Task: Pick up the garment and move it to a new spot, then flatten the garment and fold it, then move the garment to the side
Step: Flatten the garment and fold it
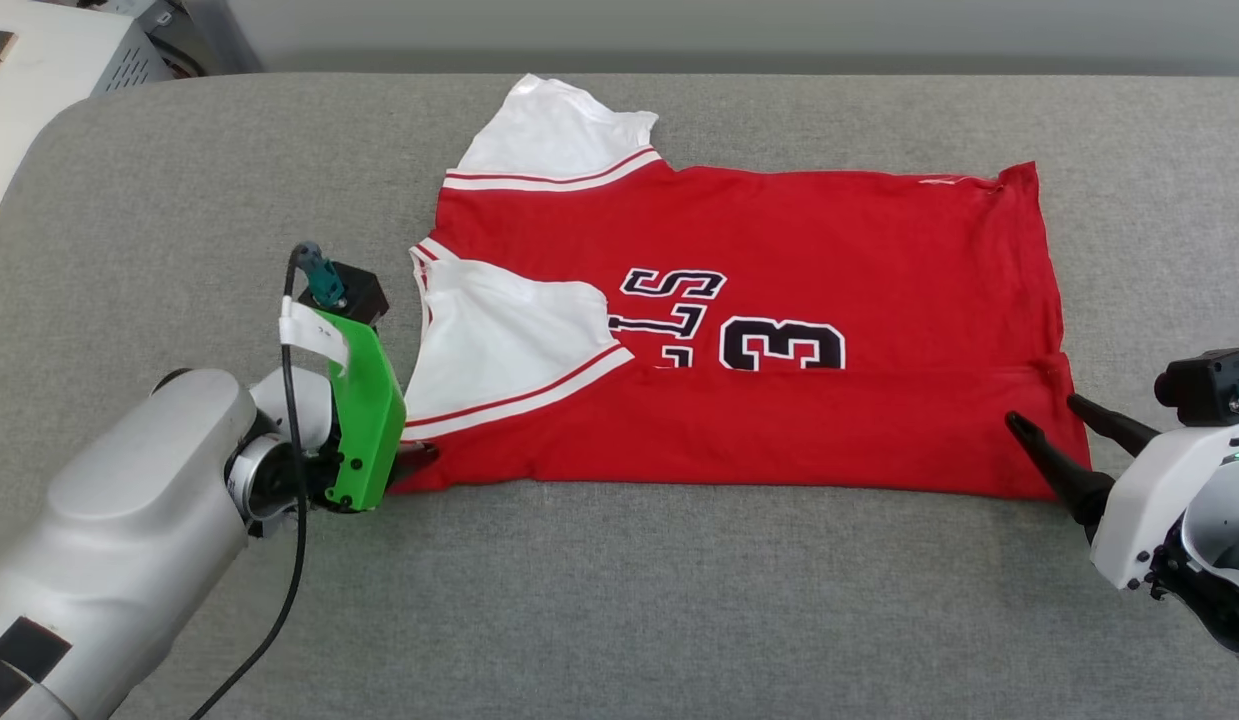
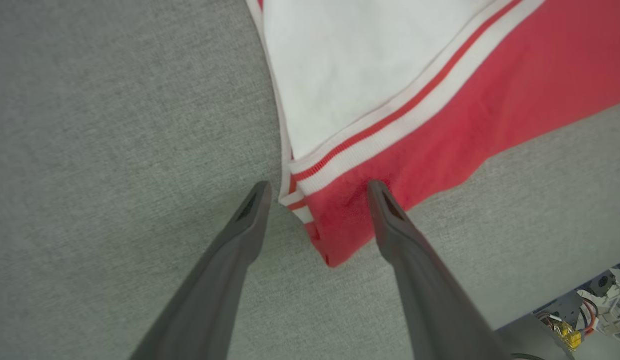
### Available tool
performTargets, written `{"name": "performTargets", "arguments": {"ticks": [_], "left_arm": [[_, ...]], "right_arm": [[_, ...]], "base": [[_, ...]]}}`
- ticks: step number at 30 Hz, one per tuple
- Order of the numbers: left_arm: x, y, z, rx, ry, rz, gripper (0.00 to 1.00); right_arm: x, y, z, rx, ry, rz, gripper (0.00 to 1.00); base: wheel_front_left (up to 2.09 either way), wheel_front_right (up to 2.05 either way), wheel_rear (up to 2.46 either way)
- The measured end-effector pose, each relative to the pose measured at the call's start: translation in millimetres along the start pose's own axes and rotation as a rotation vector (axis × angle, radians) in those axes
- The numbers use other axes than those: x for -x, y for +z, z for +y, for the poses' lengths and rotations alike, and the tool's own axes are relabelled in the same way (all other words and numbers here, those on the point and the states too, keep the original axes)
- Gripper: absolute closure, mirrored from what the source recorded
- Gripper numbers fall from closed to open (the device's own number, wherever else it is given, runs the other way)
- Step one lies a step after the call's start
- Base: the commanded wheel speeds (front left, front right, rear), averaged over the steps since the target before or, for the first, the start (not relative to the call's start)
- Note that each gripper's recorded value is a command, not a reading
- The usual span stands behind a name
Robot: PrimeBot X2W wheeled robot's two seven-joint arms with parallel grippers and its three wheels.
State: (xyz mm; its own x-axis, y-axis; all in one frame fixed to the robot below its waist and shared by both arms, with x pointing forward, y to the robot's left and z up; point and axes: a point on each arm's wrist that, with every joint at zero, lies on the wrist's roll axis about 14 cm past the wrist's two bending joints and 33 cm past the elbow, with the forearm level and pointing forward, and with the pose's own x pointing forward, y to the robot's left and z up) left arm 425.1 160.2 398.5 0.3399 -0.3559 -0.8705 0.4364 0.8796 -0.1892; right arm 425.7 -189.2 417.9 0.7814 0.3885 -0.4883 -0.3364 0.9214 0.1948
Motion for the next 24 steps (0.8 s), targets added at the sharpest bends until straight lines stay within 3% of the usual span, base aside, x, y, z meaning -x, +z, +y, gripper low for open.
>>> {"name": "performTargets", "arguments": {"ticks": [9,10,11,12,20,24], "left_arm": [[-25.0,-27.5,4.9,-0.015,0.014,0.124,0.0],[-26.9,-28.7,4.8,-0.012,0.012,0.127,0.54],[-28.2,-28.2,4.8,-0.011,0.011,0.122,0.89],[-29.1,-27.2,4.0,-0.01,0.009,0.114,1.0],[-21.9,-15.7,-4.0,-0.026,0.0,-0.002,1.0],[-15.0,-12.7,-8.5,-0.039,-0.009,-0.055,1.0]], "right_arm": [[-2.3,-15.6,-1.5,-0.024,-0.007,0.04,0.0],[-2.4,-16.2,-2.1,-0.023,-0.008,0.042,0.0],[-2.5,-16.5,-2.7,-0.015,-0.01,0.047,0.0],[-2.7,-15.8,-3.5,-0.001,-0.011,0.049,0.0],[2.0,22.9,-14.1,0.156,-0.032,0.017,0.0],[9.8,22.1,-24.7,0.218,-0.055,0.155,0.0]], "base": [[0.0,0.0,0.0],[0.0,0.0,0.0],[0.0,0.0,0.0],[0.0,0.0,0.0],[0.0,0.0,0.0],[0.0,0.0,0.0]]}}
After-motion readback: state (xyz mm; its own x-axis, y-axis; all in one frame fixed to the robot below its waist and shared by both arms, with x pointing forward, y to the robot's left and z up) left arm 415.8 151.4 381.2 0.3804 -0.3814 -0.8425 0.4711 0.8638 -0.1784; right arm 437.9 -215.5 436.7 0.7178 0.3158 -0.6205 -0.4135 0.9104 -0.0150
